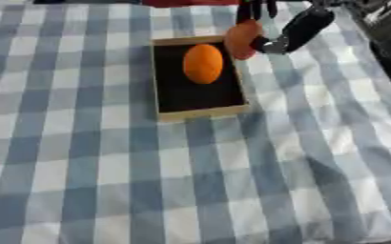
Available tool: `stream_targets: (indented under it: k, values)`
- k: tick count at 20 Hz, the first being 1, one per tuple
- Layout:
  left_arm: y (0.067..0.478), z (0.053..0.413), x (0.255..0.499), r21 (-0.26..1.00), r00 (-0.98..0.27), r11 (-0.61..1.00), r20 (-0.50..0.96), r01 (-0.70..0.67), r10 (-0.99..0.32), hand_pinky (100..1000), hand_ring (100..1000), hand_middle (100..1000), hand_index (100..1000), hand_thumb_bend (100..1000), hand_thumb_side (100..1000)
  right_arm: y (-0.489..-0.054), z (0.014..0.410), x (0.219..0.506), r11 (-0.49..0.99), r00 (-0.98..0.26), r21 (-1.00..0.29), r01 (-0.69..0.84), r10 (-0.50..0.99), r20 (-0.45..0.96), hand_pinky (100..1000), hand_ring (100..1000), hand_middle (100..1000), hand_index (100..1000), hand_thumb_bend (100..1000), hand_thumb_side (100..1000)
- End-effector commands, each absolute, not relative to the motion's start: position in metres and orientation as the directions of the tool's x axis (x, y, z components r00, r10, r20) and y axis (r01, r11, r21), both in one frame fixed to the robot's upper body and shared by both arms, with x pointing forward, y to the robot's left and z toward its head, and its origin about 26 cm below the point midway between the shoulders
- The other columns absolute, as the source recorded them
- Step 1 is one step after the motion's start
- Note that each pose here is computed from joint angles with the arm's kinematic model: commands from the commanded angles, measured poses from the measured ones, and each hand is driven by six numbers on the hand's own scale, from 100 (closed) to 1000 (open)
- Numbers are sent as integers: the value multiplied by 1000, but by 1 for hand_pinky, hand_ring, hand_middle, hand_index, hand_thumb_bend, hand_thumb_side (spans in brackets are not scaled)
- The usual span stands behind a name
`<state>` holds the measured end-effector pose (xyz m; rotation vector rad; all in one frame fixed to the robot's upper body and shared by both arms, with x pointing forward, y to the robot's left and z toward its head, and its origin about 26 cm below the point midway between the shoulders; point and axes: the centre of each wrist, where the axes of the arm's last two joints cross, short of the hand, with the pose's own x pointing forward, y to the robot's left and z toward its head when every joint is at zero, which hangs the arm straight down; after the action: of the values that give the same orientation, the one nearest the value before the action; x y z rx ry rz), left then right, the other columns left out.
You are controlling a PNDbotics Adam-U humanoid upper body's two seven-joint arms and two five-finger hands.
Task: Pick up objects on the table and place them in the box.
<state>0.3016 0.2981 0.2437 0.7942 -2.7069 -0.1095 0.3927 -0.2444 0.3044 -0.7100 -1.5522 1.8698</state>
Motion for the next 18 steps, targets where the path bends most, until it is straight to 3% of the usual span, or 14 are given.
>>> stream_targets:
  k: [1,5,14,18]
  values:
    - [297,252,299,158,-807,844,250,-512,-536,846,837,739,835,135,679,-244,305,406,-137,-652,-983,-124,758,-23,481,620,589,693,172,104]
    - [297,252,299,155,-808,846,253,-510,-533,846,837,739,835,134,681,-245,291,424,-136,-660,-977,-163,751,6,491,627,592,696,198,117]
    - [295,252,300,151,-812,851,255,-503,-525,846,837,739,835,133,682,-243,269,459,-134,-674,-970,-201,737,38,506,651,603,704,100,150]
    - [295,252,300,151,-813,852,256,-501,-523,846,837,738,835,132,682,-241,270,472,-133,-666,-967,-218,745,48,536,681,617,715,127,186]
